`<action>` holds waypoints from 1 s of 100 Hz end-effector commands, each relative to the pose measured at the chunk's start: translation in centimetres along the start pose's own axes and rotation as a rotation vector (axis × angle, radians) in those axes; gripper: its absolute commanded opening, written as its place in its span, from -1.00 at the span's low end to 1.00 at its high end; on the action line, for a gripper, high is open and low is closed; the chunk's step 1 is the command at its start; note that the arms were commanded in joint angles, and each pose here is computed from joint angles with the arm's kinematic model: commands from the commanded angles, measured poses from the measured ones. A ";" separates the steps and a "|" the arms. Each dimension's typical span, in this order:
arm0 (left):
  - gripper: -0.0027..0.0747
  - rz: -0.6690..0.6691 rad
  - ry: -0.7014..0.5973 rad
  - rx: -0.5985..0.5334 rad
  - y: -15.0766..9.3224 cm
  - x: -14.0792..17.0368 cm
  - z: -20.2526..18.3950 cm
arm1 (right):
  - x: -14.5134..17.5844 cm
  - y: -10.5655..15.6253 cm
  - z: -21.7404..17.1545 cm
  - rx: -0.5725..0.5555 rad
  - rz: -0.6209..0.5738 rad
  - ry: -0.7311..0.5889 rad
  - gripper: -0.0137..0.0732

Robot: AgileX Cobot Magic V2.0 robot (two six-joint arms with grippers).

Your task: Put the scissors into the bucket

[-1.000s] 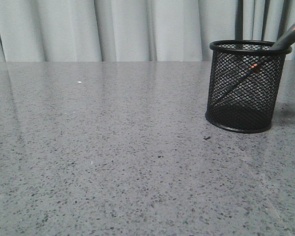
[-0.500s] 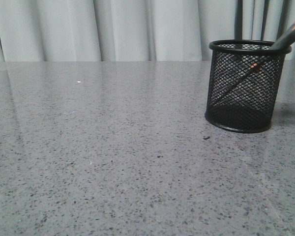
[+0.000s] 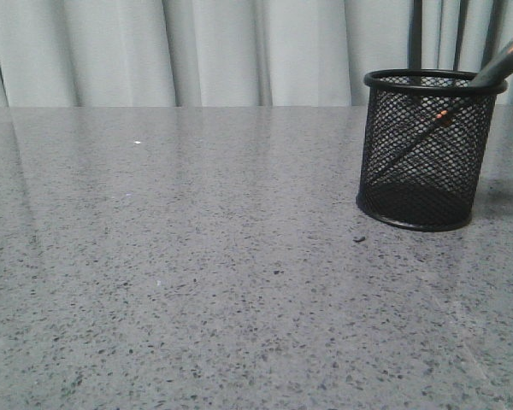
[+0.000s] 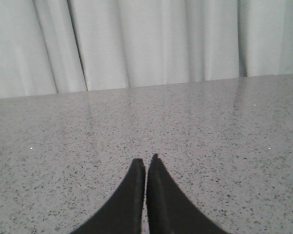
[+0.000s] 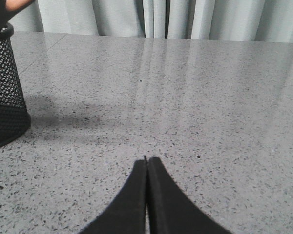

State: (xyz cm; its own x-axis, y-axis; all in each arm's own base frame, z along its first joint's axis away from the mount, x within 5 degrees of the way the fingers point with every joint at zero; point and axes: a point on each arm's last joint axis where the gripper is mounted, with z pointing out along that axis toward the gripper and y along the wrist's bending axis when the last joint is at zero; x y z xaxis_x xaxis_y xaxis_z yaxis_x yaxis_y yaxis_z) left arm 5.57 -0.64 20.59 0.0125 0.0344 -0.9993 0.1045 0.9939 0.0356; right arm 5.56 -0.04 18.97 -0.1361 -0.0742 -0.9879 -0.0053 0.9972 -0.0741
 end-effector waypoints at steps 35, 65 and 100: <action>-0.98 -0.074 -0.134 -0.045 0.3 -0.7 -0.2 | 0.1 0.0 0.0 0.009 -0.015 -0.069 -0.85; -0.98 -0.169 -0.068 -0.034 0.2 -0.1 -0.2 | 0.1 0.0 0.0 0.009 -0.015 -0.069 -0.85; -0.98 -0.169 -0.084 -0.035 0.3 -0.2 -0.2 | 0.1 0.0 0.0 0.009 -0.015 -0.069 -0.85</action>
State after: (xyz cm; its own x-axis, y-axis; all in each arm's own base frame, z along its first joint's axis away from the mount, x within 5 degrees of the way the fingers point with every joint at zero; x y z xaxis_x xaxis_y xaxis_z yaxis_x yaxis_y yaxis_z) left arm 5.59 -0.46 20.53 -0.0073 -0.1215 -0.9926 0.0757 0.9897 -0.1218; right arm 5.56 -0.05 18.97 -0.1361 -0.0762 -0.9878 -0.0051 0.9971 -0.0762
